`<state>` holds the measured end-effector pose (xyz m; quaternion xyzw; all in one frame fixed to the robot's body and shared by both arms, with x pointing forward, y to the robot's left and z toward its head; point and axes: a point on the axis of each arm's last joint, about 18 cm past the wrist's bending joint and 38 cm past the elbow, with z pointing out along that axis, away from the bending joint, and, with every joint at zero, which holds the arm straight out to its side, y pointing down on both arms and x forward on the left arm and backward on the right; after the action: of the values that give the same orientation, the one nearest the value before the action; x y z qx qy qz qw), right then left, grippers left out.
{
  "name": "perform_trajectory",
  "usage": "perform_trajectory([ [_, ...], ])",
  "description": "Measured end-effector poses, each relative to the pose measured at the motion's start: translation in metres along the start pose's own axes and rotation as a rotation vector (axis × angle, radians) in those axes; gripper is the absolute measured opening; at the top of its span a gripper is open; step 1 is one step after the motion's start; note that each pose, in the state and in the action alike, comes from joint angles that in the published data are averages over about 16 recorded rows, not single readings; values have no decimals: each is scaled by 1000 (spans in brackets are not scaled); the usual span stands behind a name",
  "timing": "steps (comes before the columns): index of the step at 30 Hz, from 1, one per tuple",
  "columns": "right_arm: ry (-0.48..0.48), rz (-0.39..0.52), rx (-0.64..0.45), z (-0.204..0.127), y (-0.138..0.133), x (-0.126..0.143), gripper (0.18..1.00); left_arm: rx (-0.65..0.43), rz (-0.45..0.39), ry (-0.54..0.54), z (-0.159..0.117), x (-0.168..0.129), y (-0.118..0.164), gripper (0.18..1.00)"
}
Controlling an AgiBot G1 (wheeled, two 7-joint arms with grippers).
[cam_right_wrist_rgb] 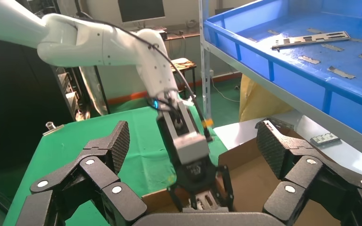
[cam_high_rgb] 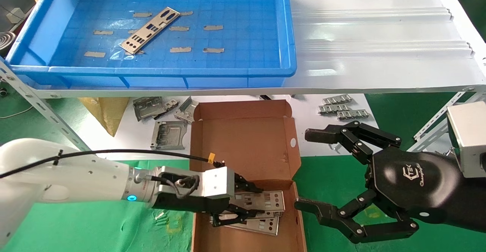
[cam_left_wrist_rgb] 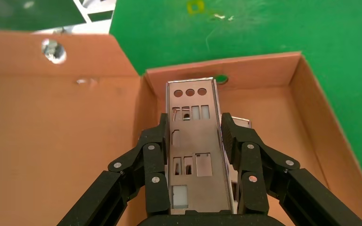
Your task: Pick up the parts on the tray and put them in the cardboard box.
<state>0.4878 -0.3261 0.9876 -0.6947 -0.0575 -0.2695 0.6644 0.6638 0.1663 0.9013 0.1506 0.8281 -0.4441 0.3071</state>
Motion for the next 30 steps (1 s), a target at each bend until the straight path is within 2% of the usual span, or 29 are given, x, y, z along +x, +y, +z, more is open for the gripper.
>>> perform_trajectory([
  [6,0,0,0,0,0,0,1000,-37,28,0,18,7,14,432],
  [13,0,0,0,0,0,0,1000,-69,62,1,27,6,20,434],
  [23,0,0,0,0,0,0,1000,-64,69,14,26,4,16,465],
  [30,0,0,0,0,0,0,1000,-10,37,42,17,7,5,541],
])
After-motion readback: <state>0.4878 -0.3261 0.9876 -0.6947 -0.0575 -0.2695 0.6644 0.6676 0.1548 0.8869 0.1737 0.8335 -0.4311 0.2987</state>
